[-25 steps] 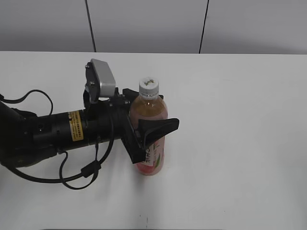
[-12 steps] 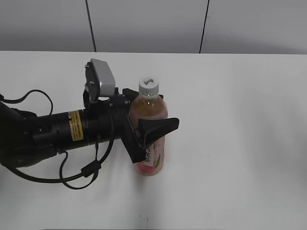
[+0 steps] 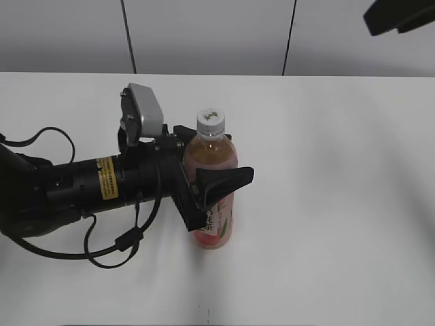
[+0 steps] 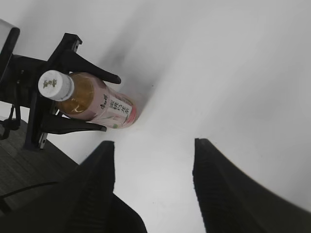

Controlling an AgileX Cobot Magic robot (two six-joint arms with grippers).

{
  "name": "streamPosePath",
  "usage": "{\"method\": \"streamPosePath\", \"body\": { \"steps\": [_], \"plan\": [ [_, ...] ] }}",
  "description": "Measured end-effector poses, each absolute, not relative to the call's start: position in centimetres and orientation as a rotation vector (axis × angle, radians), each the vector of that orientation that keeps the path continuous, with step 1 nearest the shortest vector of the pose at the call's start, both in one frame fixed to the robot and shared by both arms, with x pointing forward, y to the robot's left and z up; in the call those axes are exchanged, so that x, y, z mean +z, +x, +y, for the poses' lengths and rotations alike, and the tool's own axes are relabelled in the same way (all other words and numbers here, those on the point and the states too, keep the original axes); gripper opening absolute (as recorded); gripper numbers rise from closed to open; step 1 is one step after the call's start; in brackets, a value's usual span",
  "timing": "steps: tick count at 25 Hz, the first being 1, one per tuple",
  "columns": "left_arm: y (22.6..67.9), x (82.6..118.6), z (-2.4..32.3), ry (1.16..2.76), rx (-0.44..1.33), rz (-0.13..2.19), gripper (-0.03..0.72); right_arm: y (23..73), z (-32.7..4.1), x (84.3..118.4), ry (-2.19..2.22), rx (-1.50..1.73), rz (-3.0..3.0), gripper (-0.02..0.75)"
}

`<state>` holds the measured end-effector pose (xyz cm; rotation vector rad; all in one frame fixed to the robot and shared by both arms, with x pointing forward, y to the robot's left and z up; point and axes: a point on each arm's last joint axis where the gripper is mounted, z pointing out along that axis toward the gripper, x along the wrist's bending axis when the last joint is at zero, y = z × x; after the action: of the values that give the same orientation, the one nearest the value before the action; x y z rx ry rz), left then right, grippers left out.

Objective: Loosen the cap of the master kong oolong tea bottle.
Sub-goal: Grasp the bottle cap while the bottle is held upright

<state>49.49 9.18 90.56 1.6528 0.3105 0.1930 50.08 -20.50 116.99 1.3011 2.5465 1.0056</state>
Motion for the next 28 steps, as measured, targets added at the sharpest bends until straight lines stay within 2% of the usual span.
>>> {"method": "streamPosePath", "body": {
  "steps": [9, 17, 21, 28],
  "plan": [
    [49.5, 90.6, 9.2, 1.653, 0.193, 0.310, 0.456, 52.9, -11.6, 116.4, 1.244, 0.863, 2.649, 0.394],
    [49.5, 90.6, 9.2, 1.652, 0.193, 0.310, 0.456, 51.7, -5.3, 113.8, 1.317, 0.797, 2.751, 0.393],
    [49.5, 90.6, 9.2, 1.653, 0.193, 0.310, 0.456, 50.3, -3.3, 113.0, 1.297, 0.705, 2.743, 0.393],
    [49.5, 90.6, 9.2, 1.653, 0.193, 0.310, 0.456, 50.5, -2.1, 111.2, 1.367, 0.636, 2.751, 0.393]
  ]
}}
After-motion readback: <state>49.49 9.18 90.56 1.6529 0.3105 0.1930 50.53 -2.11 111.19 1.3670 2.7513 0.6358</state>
